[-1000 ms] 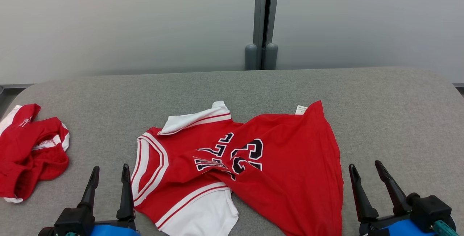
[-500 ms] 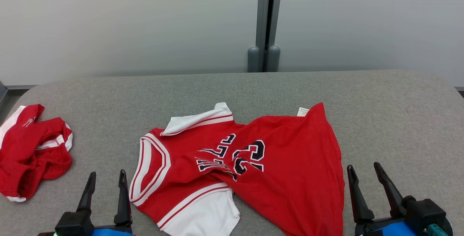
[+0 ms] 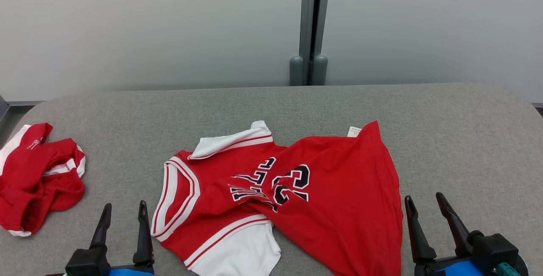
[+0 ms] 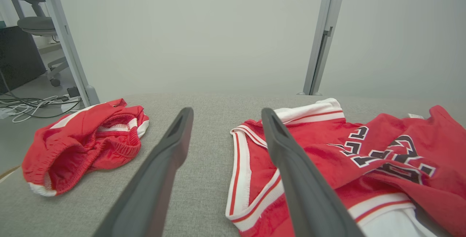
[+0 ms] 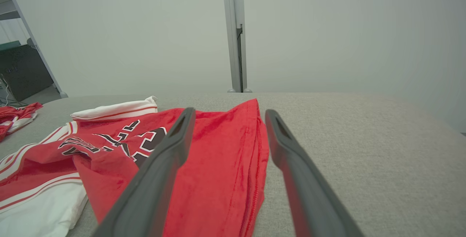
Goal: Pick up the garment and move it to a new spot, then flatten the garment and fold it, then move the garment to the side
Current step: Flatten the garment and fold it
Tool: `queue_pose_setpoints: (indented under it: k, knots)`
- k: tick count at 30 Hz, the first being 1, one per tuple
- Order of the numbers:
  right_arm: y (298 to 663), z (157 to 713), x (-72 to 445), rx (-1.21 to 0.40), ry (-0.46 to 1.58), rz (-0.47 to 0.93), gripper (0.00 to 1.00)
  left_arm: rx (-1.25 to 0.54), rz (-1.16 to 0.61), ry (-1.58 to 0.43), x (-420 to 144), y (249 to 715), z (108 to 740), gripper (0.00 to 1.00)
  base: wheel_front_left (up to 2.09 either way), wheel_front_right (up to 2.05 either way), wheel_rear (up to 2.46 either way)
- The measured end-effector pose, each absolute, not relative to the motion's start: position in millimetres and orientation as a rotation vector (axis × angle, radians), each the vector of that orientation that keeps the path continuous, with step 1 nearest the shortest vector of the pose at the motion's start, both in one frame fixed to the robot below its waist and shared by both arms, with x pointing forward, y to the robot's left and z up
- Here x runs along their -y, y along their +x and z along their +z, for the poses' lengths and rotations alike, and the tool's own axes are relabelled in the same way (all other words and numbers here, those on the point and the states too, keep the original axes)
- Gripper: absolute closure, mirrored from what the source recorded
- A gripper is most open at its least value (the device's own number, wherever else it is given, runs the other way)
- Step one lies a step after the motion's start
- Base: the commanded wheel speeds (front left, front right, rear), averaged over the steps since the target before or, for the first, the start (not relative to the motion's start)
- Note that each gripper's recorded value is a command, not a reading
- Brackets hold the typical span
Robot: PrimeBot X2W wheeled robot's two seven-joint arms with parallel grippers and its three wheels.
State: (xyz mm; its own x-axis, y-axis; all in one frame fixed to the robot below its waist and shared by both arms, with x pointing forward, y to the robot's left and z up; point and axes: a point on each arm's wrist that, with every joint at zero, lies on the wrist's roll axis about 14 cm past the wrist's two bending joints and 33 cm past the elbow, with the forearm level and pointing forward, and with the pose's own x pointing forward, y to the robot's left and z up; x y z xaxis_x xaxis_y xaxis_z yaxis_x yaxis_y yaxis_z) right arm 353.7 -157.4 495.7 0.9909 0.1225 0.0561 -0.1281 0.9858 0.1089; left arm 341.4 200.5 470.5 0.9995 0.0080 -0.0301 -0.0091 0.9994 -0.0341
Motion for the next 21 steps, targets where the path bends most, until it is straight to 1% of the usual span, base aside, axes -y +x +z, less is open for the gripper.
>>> queue_pose_setpoints:
  k: [5,9,17,21]
  knots:
    - [353,489,155,0.027,0.116,0.130,0.00,-0.037,0.010,-0.064,-199,341,468,0.00,0.00,0.00,0.00]
    - [348,476,151,-0.015,0.114,0.141,0.00,-0.104,-0.026,-0.083,-186,333,447,0.00,0.00,0.00,0.00]
    - [326,442,145,-0.127,0.112,0.164,0.00,-0.239,-0.144,-0.106,-146,306,409,0.00,0.00,0.00,0.00]
    - [312,428,145,-0.175,0.111,0.173,0.00,-0.304,-0.233,-0.122,-118,287,393,0.00,0.00,0.00,0.00]
